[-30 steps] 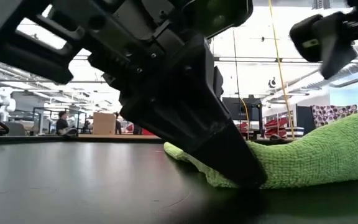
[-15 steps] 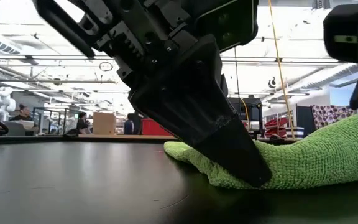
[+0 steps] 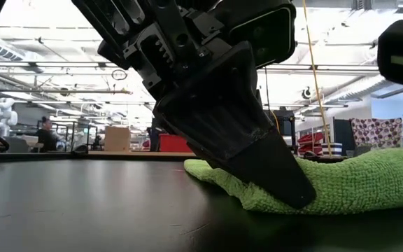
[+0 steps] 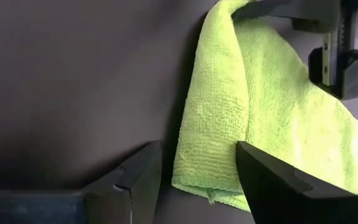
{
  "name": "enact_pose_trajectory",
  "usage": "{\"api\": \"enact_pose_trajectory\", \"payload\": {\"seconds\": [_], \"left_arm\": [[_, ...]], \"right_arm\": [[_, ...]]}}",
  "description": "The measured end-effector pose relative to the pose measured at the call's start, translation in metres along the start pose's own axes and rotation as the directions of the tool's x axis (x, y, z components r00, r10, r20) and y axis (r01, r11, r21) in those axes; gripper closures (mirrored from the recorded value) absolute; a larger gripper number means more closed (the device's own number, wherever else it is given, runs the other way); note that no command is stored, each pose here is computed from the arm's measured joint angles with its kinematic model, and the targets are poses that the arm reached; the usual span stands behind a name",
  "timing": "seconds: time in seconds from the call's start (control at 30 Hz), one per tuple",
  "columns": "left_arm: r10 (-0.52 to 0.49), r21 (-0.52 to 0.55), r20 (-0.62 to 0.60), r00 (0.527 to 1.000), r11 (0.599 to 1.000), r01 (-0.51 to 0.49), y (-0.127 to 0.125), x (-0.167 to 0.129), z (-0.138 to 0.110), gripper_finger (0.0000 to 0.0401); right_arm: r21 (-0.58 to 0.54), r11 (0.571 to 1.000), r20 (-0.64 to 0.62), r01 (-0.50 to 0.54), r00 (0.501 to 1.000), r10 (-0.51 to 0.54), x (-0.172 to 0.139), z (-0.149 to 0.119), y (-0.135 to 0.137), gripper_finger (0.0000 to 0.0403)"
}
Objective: Roll towel
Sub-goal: Roll the green microfiber towel
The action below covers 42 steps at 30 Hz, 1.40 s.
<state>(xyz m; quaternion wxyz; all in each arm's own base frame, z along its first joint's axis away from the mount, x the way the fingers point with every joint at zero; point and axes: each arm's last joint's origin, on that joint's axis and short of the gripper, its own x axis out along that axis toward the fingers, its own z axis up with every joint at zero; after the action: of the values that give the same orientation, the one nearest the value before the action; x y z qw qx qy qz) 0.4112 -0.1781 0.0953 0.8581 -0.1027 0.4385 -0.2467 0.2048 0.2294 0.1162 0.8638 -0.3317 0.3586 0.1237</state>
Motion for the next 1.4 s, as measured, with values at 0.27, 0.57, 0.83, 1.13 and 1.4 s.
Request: {"api": "enact_pose_trajectory", "payload": {"seconds": [0.27,0.57,0.83,1.13,1.4], "left_arm": [[-0.012,0.002,0.008,1.0,1.0,0.012,0.0,0.0,0.001,0.0396],[-0.024,0.005,0.017,1.0,1.0,0.024,0.001,0.0,0.002,0.0396],[-0.038,-0.002,0.015,0.999,0.999,0.038,0.0,0.0,0.003,0.0381],[-0.115,-0.117,0.028,0.993,0.986,0.117,-0.001,-0.004,0.007,0.0387],[-0.11,-0.207,0.013,0.994,0.972,0.111,-0.003,-0.019,0.014,0.0388]], "right_arm": [[0.01,1.0,-0.025,0.021,0.999,-0.021,0.009,-0.003,0.0,0.0217],[0.128,0.992,-0.05,-0.008,0.999,0.015,0.015,-0.005,-0.008,0.0321],[0.321,0.943,-0.056,-0.082,0.993,0.105,0.02,-0.005,-0.016,0.0396],[0.546,0.821,-0.045,-0.164,0.973,0.224,0.023,-0.004,-0.024,0.04],[0.684,0.684,0.013,-0.253,0.942,0.335,0.025,0.0,-0.033,0.0402]]}}
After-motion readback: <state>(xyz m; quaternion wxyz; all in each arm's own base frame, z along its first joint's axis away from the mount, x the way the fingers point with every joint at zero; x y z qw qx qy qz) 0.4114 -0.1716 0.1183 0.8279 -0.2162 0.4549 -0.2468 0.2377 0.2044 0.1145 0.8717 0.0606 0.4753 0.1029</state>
